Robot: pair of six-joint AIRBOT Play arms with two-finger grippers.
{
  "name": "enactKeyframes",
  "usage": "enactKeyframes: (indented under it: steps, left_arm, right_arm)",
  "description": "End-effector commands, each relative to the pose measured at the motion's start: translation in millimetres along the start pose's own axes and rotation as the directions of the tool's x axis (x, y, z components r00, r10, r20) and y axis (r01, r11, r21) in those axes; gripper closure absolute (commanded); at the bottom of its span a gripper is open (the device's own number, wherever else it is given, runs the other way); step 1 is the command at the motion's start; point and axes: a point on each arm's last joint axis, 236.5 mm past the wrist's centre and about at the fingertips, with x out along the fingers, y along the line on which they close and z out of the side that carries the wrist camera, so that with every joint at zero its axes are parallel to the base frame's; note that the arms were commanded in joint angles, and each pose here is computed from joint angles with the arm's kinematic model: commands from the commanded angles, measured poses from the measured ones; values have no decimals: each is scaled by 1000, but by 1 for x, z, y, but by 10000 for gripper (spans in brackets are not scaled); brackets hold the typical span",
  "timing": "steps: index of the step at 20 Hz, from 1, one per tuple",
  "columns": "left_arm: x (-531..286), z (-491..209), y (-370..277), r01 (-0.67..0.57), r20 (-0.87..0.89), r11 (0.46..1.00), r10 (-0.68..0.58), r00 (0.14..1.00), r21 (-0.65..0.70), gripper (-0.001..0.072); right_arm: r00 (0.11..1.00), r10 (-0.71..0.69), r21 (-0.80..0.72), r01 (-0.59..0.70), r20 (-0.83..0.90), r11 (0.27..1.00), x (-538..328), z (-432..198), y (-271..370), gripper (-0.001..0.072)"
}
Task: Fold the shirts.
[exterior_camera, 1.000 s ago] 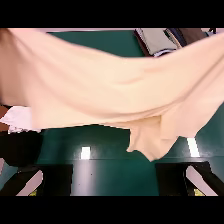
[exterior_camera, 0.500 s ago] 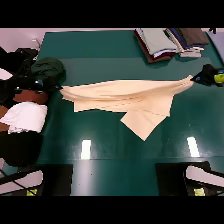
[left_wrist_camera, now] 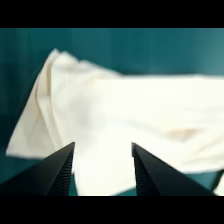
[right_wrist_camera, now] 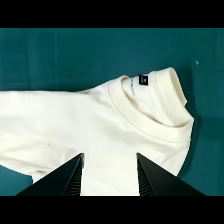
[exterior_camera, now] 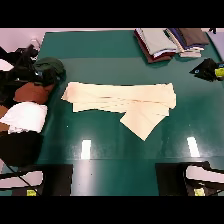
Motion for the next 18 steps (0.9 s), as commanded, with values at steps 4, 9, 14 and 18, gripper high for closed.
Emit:
enactKeyframes:
  steps: [4, 9, 14, 18]
  left_arm:
    - [49, -121, 23, -96, -303, 995, 85, 949, -19, 289]
    - [68, -151, 23, -100, -320, 991, 68, 945, -85, 287]
    - [86, -139, 1, -86, -240, 995, 73, 968, -44, 289]
    - [87, -134, -3, -91, -225, 992, 70, 972, -86, 683]
  right_arm:
    - [1000, 0, 16, 1, -30, 1000, 0, -48, 4, 336]
    - [999, 1, 29, 0, -45, 1000, 3, -66, 2, 336]
    - [998, 6, 29, -4, -57, 1000, 3, -69, 4, 336]
    - [997, -7, 23, 8, -71, 1000, 3, -72, 0, 336]
